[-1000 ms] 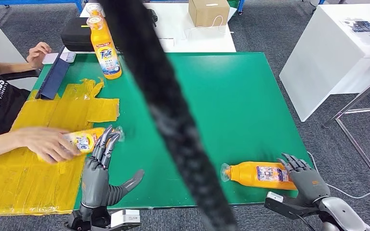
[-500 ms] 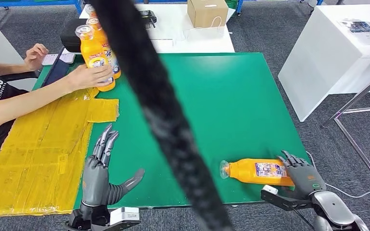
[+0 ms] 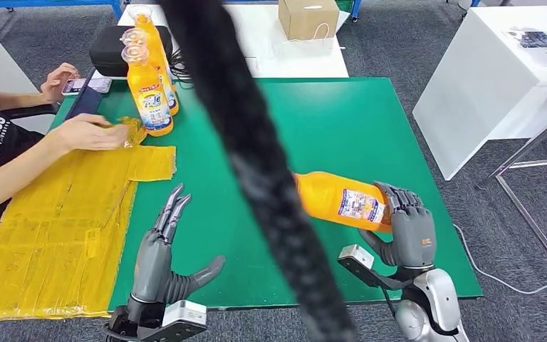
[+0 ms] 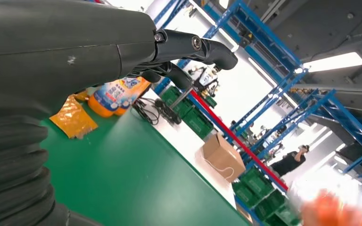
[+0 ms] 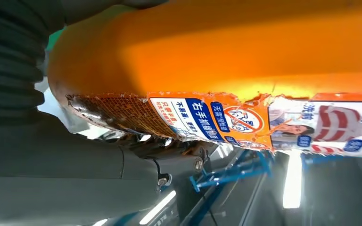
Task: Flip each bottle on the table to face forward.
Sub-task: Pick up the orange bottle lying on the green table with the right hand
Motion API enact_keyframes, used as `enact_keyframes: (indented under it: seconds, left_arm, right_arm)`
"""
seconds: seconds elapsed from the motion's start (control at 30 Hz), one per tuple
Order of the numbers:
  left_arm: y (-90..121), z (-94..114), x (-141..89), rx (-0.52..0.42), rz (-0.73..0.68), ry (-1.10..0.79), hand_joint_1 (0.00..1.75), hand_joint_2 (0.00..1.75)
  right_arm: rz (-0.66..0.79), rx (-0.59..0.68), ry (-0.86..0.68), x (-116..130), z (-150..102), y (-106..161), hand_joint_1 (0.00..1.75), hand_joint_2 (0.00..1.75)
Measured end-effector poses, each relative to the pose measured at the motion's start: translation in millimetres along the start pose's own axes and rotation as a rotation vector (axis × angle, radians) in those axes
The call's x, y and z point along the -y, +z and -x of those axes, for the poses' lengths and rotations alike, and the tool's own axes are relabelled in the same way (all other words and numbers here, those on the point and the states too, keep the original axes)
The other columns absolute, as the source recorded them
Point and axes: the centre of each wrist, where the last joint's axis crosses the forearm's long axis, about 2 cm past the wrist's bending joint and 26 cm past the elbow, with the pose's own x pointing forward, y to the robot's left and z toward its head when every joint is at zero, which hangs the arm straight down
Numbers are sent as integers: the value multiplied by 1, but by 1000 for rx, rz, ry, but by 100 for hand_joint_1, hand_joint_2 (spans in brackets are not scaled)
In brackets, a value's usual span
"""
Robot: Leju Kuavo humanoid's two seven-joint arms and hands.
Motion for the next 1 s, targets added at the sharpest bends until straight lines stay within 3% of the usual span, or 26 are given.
enact_keyframes:
  seconds: [0.27, 0.47, 0.7, 1.0]
  left_arm:
    - [0, 0, 0, -2, 8, 16, 0, 175]
    - [-1, 2, 3, -26, 58, 162, 0, 175]
    - [-15, 5, 8, -24, 113, 413, 0, 175]
    - [-26, 7, 8, 2, 148, 574, 0, 175]
  right_arm:
    - [68, -6, -80, -1, -20, -5, 175, 175]
    - [162, -68, -392, -6, -35, -12, 175, 175]
    - [-98, -127, -874, -58, -71, -20, 175, 175]
    - [-318, -50, -1026, -101, -110, -18, 174, 175]
